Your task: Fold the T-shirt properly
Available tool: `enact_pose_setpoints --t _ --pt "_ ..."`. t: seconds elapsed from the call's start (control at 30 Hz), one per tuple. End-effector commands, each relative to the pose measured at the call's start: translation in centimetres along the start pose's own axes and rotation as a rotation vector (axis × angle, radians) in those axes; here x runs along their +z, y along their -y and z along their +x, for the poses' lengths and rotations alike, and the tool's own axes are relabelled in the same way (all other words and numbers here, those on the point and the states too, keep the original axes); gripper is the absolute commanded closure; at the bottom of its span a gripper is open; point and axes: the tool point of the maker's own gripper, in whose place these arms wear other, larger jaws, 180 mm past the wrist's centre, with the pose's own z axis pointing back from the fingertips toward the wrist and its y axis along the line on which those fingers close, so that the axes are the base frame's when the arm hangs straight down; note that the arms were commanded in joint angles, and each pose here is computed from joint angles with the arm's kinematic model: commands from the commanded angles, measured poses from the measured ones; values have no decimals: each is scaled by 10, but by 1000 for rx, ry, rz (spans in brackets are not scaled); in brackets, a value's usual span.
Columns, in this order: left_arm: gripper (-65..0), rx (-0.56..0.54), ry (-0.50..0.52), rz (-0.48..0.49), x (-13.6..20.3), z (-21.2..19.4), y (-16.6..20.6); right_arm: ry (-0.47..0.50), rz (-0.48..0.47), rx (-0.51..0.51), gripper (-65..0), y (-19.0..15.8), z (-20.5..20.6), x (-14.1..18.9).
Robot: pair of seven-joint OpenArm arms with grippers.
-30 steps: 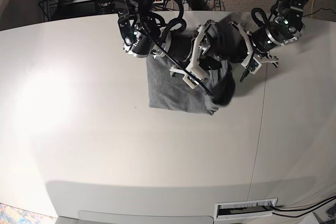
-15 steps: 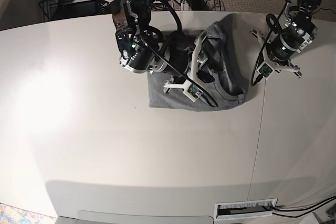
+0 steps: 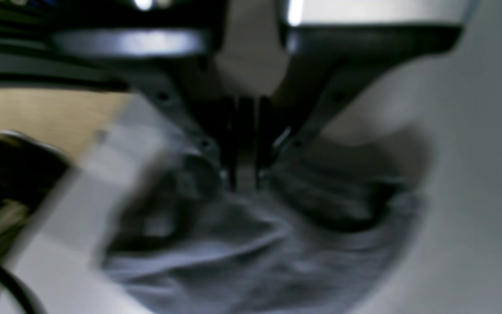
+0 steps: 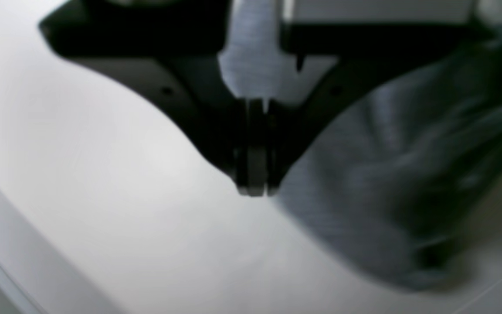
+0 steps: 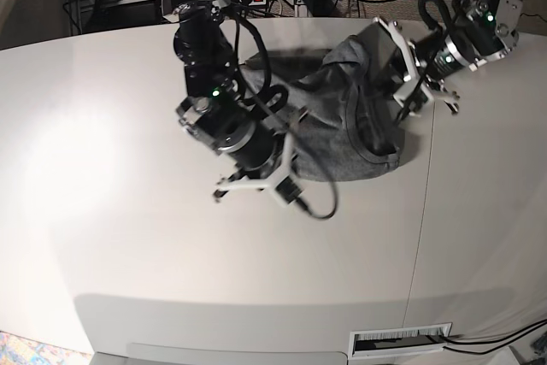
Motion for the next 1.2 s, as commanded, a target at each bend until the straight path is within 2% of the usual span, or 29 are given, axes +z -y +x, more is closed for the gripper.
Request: enact_pose_setpoints --t 0.0,0.17,0.23,0.43,0.63,0.77,1.0,1.17 --pt "0 13 21 -16 4 4 4 67 -49 -23 0 20 18 5" --pt "0 137 72 -180 5 2 49 81 -41 -199 0 47 -2 3" --pt "0 165 98 -217 5 4 61 57 -26 -224 0 45 -11 -3" --pt "0 206 106 -236 -7 -1 76 -11 86 -249 0 14 -26 -20" --pt "0 144 7 -190 -29 -49 78 -91 141 -200 0 -7 -34 -23" --pt "0 50 -78 -113 -39 -75 54 -149 141 -179 0 -7 -53 -19" --pt "0 -36 -105 25 -43 -71 1 -265 160 -178 0 -10 -108 -3" --pt "0 -153 -110 136 -44 -59 -32 -361 190 -183 0 -13 -140 11"
